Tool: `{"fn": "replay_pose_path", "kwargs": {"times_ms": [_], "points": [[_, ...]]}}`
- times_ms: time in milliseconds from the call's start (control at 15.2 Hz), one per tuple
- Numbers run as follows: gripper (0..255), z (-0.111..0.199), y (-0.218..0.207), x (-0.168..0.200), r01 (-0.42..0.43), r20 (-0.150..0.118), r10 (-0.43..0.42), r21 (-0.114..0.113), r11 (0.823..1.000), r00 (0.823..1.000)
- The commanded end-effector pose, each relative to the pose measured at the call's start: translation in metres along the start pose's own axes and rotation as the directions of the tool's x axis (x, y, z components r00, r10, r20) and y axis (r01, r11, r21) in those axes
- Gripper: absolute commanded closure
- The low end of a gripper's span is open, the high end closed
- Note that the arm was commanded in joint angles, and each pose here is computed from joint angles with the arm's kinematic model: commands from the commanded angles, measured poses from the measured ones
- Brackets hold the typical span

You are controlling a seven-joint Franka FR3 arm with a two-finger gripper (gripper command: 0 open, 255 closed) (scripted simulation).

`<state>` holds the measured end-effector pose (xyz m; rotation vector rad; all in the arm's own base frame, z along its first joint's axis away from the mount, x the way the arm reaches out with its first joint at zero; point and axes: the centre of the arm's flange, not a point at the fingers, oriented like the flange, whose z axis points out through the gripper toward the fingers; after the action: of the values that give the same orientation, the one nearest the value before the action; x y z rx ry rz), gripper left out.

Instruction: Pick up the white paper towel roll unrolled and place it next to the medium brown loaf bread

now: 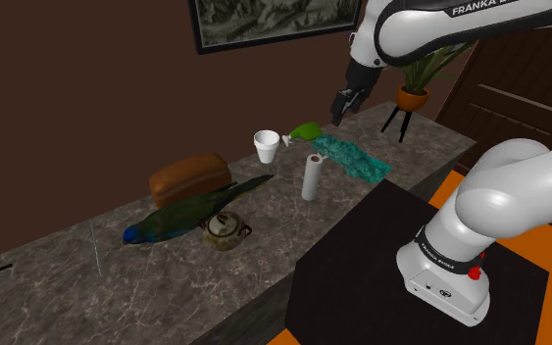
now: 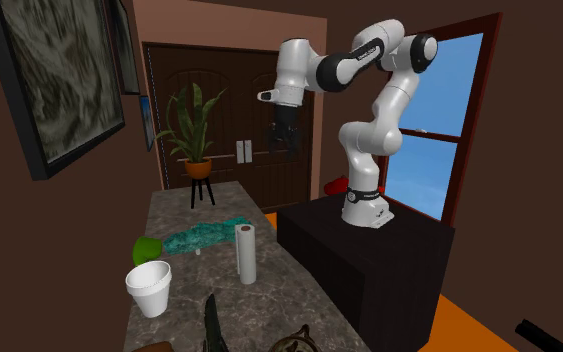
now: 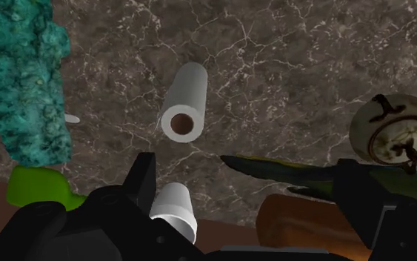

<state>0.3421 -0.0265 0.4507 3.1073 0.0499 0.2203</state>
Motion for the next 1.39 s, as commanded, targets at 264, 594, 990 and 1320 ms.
{"fn": "replay_pose_path", "kwargs": {"times_ms": [264,594,990,1320], "points": [[0,0.077,0.018,0.009,-0.037,-0.022,0.037,0.003,0.999,0.999],[0,0.140,0.031,0.018,-0.067,-0.038,0.067,0.006,0.998,0.997],[0,0.217,0.046,0.030,-0.103,-0.056,0.104,0.010,0.995,0.993],[0,0.248,0.049,0.033,-0.110,-0.060,0.111,0.011,0.994,0.992]]}}
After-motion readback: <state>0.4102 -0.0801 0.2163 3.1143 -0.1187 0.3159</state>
